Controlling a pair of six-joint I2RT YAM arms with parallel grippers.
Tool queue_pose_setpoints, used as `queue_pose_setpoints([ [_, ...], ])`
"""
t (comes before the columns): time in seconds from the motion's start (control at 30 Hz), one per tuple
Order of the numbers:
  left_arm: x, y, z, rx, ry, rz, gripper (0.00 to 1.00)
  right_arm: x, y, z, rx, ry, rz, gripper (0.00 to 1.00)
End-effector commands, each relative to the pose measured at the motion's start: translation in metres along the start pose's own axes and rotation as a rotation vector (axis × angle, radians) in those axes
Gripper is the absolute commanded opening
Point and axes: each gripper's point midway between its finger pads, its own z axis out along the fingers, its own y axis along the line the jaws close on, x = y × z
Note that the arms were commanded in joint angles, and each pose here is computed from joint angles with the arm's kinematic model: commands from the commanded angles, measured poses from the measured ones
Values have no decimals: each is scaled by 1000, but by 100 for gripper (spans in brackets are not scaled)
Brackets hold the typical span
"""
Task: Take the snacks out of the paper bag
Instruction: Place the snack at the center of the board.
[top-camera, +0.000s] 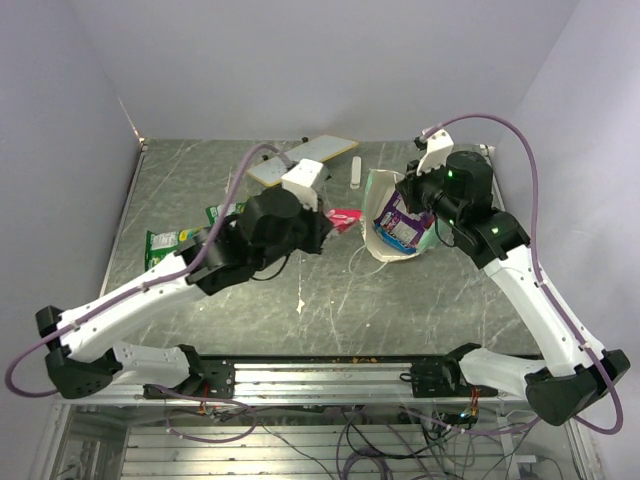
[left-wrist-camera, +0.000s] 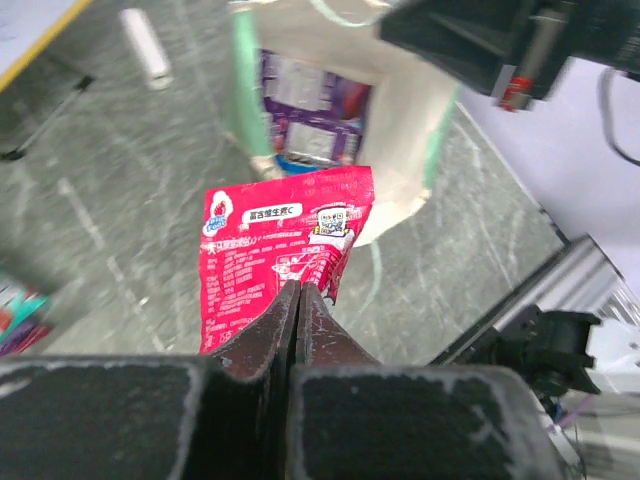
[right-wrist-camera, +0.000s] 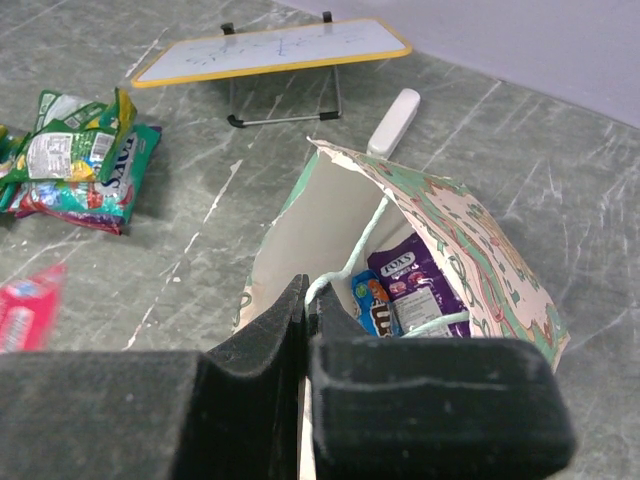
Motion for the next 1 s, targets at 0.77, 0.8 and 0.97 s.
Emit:
queue_pose_setpoints([
  [0.77,180,231,5,-866,134,-55,7,-22,3,-28,-20,-68,34,0],
  [0.8,186,232,8,-866,149,-57,7,-22,3,-29,-17,-67,36,0],
  [0.97,209,231,14,-841,191,-89,7,-24,-2,-35,11,-69,33,0],
])
